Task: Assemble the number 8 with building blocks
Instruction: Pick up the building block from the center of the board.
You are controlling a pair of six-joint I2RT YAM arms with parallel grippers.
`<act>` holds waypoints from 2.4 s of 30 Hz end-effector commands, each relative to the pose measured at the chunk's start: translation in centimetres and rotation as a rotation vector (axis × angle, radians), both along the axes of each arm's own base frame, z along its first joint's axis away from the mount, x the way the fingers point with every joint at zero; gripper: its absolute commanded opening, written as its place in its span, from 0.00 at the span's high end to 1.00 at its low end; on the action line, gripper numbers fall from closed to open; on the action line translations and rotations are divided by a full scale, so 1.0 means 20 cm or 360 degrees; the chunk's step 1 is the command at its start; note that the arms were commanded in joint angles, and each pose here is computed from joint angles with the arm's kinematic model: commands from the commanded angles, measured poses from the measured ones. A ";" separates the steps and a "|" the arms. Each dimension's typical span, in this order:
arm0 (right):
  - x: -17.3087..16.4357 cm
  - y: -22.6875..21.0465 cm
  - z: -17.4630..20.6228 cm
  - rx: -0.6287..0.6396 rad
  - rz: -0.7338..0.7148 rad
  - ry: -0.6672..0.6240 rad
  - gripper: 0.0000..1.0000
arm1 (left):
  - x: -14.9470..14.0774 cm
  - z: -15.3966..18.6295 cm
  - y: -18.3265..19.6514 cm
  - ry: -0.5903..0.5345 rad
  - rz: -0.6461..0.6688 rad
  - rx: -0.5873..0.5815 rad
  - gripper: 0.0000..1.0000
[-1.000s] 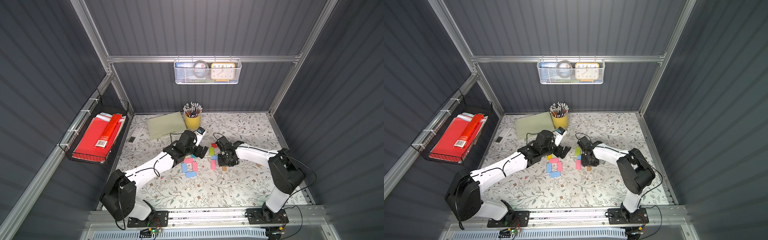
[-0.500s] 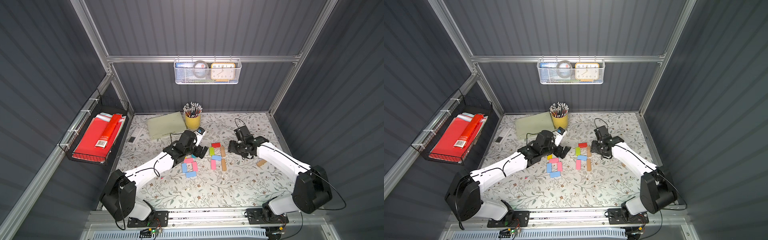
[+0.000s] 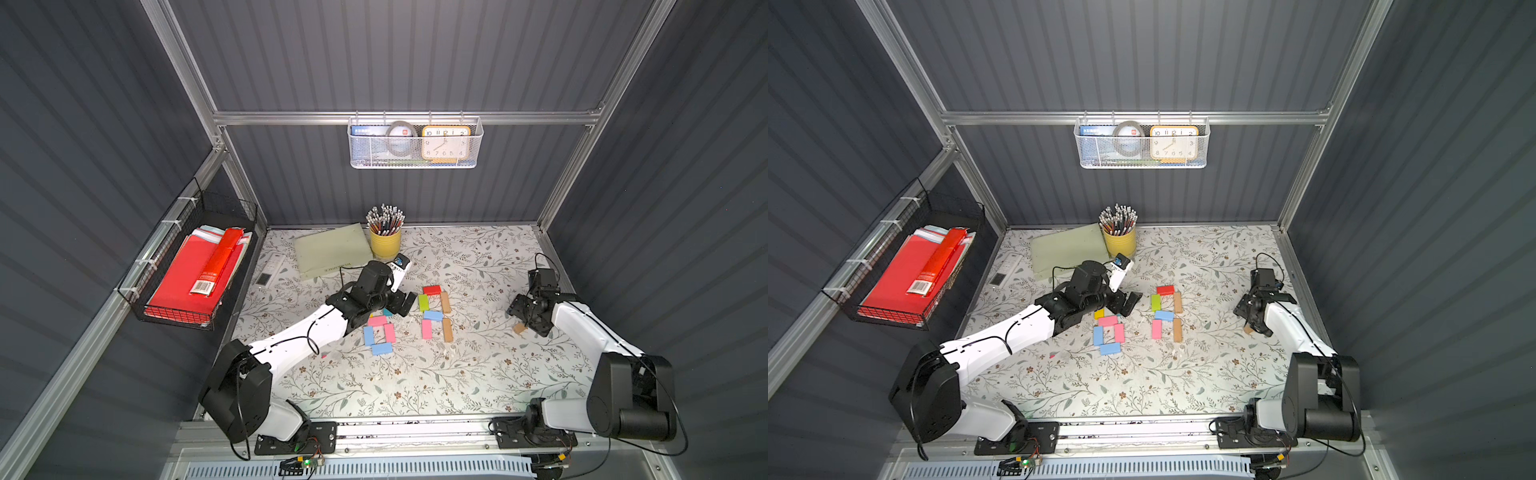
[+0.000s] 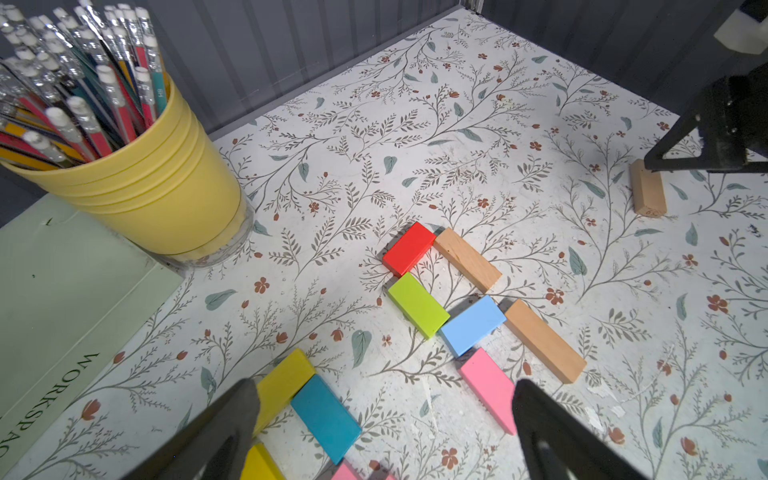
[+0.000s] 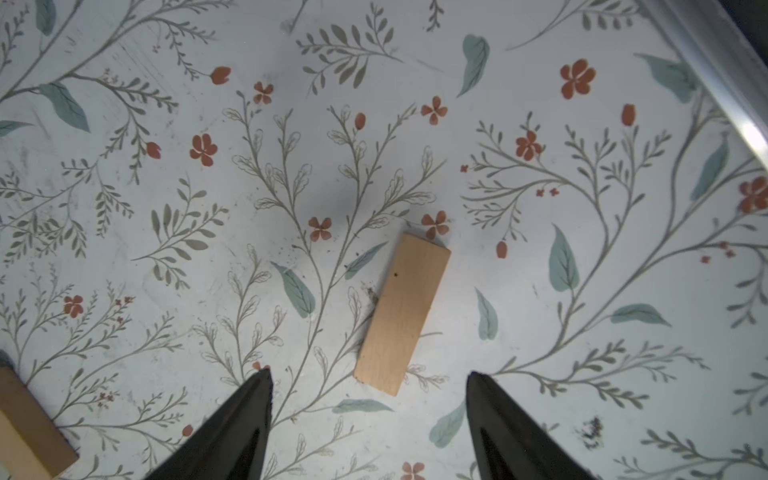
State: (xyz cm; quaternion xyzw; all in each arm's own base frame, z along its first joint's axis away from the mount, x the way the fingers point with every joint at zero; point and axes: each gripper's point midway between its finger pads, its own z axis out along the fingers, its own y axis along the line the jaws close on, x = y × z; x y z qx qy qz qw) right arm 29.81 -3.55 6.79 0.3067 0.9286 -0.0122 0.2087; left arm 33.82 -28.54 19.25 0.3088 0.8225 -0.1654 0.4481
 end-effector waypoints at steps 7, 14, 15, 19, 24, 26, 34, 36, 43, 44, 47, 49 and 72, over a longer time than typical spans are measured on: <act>0.05 -0.10 -0.05 0.0033 -0.0063 -0.0030 0.26 | -0.03 0.06 -0.02 -0.0017 -0.0041 -0.0070 0.01; 0.07 -0.08 -0.10 0.0083 -0.0044 0.0031 0.37 | -0.03 0.06 -0.01 -0.0022 -0.0032 -0.0068 0.01; 0.06 -0.07 -0.11 0.0093 -0.0041 0.0042 0.38 | -0.03 0.06 -0.01 -0.0023 -0.0033 -0.0065 0.01; 0.05 -0.07 -0.14 0.0107 -0.0036 0.0075 0.42 | -0.03 0.06 -0.01 -0.0025 -0.0025 -0.0060 0.01; 0.04 -0.07 -0.17 0.0099 -0.0031 0.0099 0.45 | -0.03 0.06 -0.01 -0.0021 -0.0022 -0.0054 0.01; 0.04 -0.07 -0.18 0.0102 -0.0026 0.0106 0.45 | -0.03 0.05 -0.01 -0.0020 -0.0021 -0.0052 0.01; 0.03 -0.07 -0.20 0.0092 -0.0013 0.0134 0.47 | -0.03 0.05 -0.01 -0.0014 -0.0021 -0.0044 0.01; 0.02 -0.07 -0.21 0.0085 -0.0011 0.0141 0.47 | -0.03 0.04 -0.01 -0.0012 -0.0020 -0.0042 0.01; 0.02 -0.08 -0.22 0.0077 -0.0005 0.0154 0.48 | -0.03 0.05 -0.01 -0.0014 -0.0020 -0.0042 0.01; 0.02 -0.08 -0.22 0.0077 -0.0006 0.0156 0.48 | -0.02 0.05 -0.01 -0.0015 -0.0018 -0.0044 0.01; 0.02 -0.08 -0.22 0.0072 -0.0005 0.0158 0.48 | -0.03 0.05 -0.01 -0.0015 -0.0020 -0.0043 0.01; 0.02 -0.08 -0.23 0.0065 -0.0001 0.0163 0.48 | -0.03 0.05 -0.01 -0.0015 -0.0020 -0.0041 0.01; 0.02 -0.08 -0.25 0.0071 0.0011 0.0188 0.52 | -0.02 0.03 -0.01 -0.0004 -0.0021 -0.0033 0.01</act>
